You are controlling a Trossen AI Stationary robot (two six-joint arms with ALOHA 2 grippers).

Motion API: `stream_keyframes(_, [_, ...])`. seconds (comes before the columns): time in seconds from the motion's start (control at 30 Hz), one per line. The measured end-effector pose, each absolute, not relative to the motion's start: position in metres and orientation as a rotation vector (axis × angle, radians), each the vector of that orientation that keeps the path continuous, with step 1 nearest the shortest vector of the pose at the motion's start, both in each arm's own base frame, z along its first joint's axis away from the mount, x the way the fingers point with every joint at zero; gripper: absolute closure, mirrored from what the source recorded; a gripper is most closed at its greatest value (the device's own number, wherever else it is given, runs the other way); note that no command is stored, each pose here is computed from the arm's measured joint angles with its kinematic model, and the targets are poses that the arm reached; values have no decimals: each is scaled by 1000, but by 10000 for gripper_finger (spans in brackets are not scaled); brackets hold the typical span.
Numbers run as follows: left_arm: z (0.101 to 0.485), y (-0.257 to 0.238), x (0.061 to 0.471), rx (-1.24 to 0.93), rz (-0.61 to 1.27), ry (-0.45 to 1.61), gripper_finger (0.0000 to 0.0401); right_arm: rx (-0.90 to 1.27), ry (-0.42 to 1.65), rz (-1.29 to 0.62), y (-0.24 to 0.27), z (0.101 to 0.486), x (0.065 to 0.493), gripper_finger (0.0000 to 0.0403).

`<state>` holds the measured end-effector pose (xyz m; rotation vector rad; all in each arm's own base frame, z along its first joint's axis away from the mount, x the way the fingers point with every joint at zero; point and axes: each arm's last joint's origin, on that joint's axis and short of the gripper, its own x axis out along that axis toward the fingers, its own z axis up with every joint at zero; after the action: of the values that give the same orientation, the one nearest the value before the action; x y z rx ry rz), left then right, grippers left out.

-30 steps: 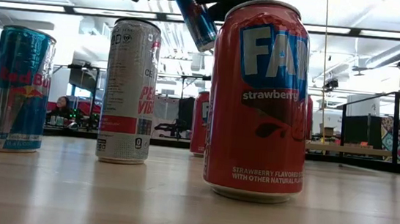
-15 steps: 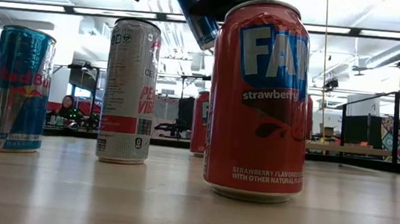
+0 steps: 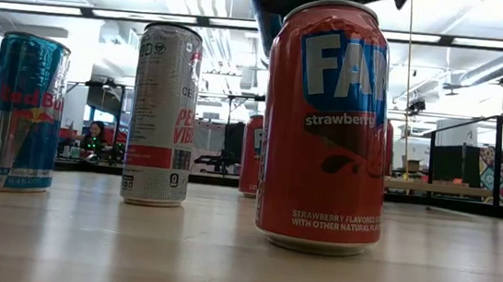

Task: Place canned beverage on shelf
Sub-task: Put the top blue soda can on the shelf

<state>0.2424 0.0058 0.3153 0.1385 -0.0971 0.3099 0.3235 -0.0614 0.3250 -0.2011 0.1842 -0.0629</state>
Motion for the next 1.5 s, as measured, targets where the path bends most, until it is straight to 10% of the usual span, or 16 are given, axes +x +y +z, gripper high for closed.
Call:
stream_keyframes(0.87, [263, 13, 281, 196, 313, -145, 45, -190, -105, -57, -49, 320, 323, 205])
stream_keyframes(1.5, [259, 17, 316, 251, 325, -115, 87, -179, -88, -50, -47, 318, 324, 203])
